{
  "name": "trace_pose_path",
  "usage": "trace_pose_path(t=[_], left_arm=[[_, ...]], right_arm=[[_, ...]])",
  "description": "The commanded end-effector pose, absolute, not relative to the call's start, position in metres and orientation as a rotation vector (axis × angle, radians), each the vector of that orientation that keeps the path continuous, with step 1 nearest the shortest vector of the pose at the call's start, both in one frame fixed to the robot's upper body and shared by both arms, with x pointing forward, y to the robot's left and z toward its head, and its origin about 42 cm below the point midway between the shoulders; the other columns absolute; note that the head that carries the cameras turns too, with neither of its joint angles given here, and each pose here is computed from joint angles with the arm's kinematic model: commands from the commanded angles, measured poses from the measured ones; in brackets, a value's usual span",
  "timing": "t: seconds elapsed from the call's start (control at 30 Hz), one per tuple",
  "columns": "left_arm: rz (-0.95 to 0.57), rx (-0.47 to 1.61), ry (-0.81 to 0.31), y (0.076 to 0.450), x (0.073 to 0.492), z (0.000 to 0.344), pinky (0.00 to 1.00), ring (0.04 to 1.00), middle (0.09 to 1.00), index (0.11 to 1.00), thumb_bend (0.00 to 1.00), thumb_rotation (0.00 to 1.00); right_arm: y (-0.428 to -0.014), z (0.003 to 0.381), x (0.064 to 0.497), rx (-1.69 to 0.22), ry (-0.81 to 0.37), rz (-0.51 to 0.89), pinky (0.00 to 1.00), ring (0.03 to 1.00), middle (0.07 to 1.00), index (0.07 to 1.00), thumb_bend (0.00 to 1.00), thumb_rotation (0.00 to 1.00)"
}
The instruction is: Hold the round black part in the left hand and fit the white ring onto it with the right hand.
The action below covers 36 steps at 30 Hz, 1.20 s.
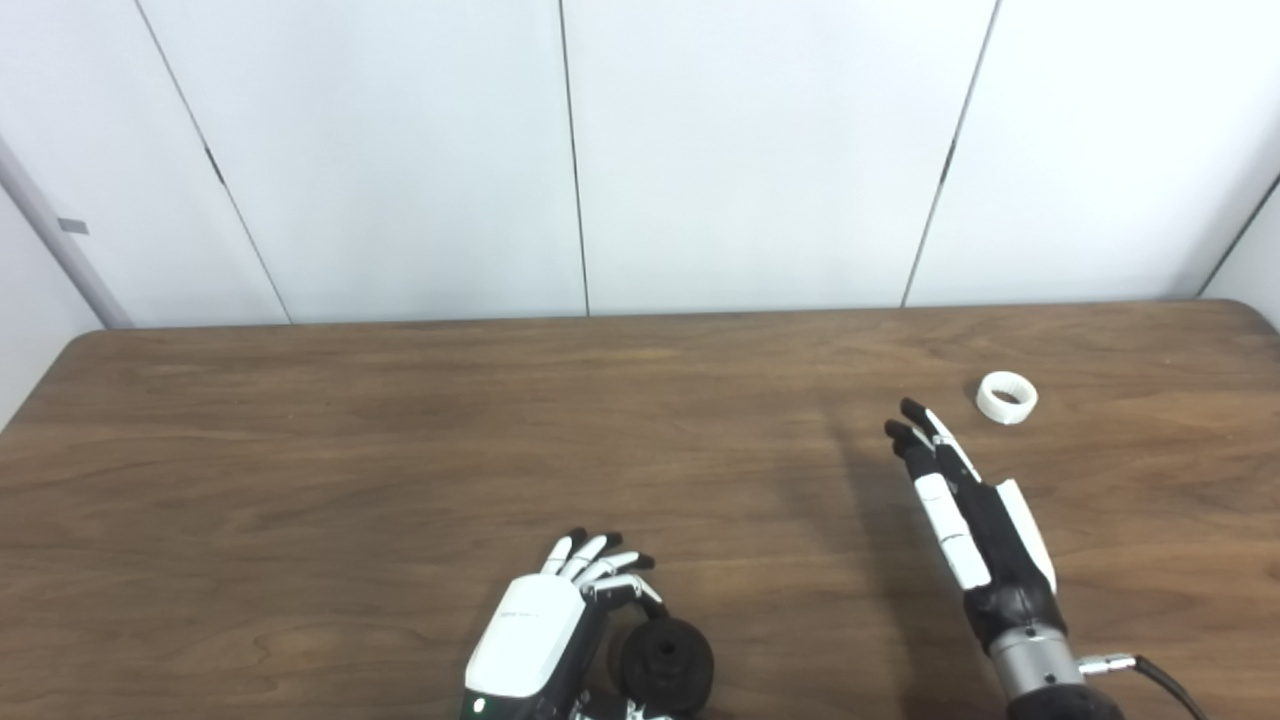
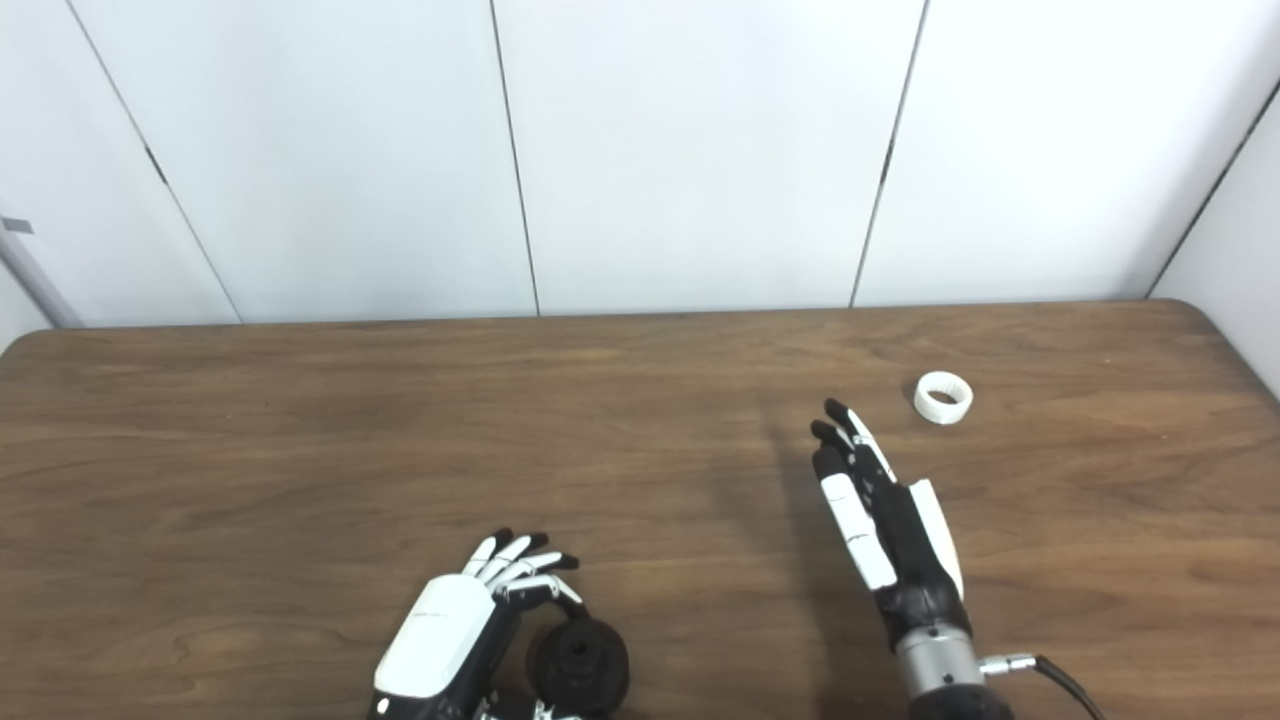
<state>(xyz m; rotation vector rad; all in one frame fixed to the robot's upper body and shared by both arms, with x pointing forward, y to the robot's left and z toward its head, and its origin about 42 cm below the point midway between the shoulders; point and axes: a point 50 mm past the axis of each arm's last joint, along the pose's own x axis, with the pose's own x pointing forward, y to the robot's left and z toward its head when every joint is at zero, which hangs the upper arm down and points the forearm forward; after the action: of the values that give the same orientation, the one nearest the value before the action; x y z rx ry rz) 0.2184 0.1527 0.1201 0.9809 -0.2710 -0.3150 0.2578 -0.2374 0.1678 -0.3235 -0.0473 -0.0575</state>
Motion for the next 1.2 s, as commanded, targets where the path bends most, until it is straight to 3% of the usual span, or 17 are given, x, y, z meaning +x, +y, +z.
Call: trace_pose_path(t=[0.0,0.07,0.13,0.3,0.5,0.6,0.67,0.83,1.17], left_arm=[[-0.316,1.017,-0.266,0.158,0.217,0.116,1.0,0.922,0.82,0.485,0.52,0.05],[-0.315,1.022,-0.267,0.158,0.216,0.116,1.0,0.925,0.821,0.485,0.52,0.05],[-0.313,1.028,-0.274,0.158,0.216,0.116,1.0,0.922,0.816,0.485,0.52,0.05],[-0.319,1.045,-0.288,0.162,0.219,0.119,1.0,0.916,0.811,0.485,0.52,0.05],[-0.328,1.083,-0.301,0.168,0.221,0.122,1.0,0.92,0.813,0.485,0.52,0.05],[-0.333,1.104,-0.302,0.173,0.222,0.124,1.0,0.92,0.814,0.485,0.52,0.05],[-0.334,1.11,-0.304,0.177,0.223,0.125,1.0,0.918,0.812,0.485,0.52,0.05],[-0.344,1.107,-0.309,0.184,0.223,0.125,1.0,0.91,0.805,0.484,0.52,0.05],[-0.352,1.121,-0.306,0.197,0.222,0.126,1.0,0.911,0.8,0.484,0.52,0.05]], right_arm=[[-0.24,0.188,0.262,-0.371,-0.114,-0.065,0.87,0.891,0.883,0.88,0.55,0.84],[-0.242,0.192,0.263,-0.386,-0.11,-0.066,0.86,0.891,0.885,0.868,0.55,0.76],[-0.245,0.196,0.264,-0.394,-0.107,-0.071,0.83,0.877,0.88,0.845,0.55,0.56],[-0.258,0.208,0.274,-0.508,-0.123,-0.124,0.75,0.83,0.848,0.8,0.59,0.36],[-0.275,0.224,0.29,-0.748,-0.116,-0.196,0.98,0.96,0.884,0.76,0.69,0.33],[-0.289,0.23,0.301,-0.852,-0.139,-0.222,0.99,0.977,0.9,0.752,0.73,0.3],[-0.297,0.234,0.308,-0.915,-0.151,-0.236,0.93,0.981,0.906,0.747,0.76,0.29],[-0.309,0.24,0.322,-1.004,-0.152,-0.256,1.0,1.0,0.918,0.739,0.75,0.27],[-0.33,0.246,0.342,-1.177,-0.074,-0.28,1.0,1.0,0.963,0.77,0.8,0.23]])
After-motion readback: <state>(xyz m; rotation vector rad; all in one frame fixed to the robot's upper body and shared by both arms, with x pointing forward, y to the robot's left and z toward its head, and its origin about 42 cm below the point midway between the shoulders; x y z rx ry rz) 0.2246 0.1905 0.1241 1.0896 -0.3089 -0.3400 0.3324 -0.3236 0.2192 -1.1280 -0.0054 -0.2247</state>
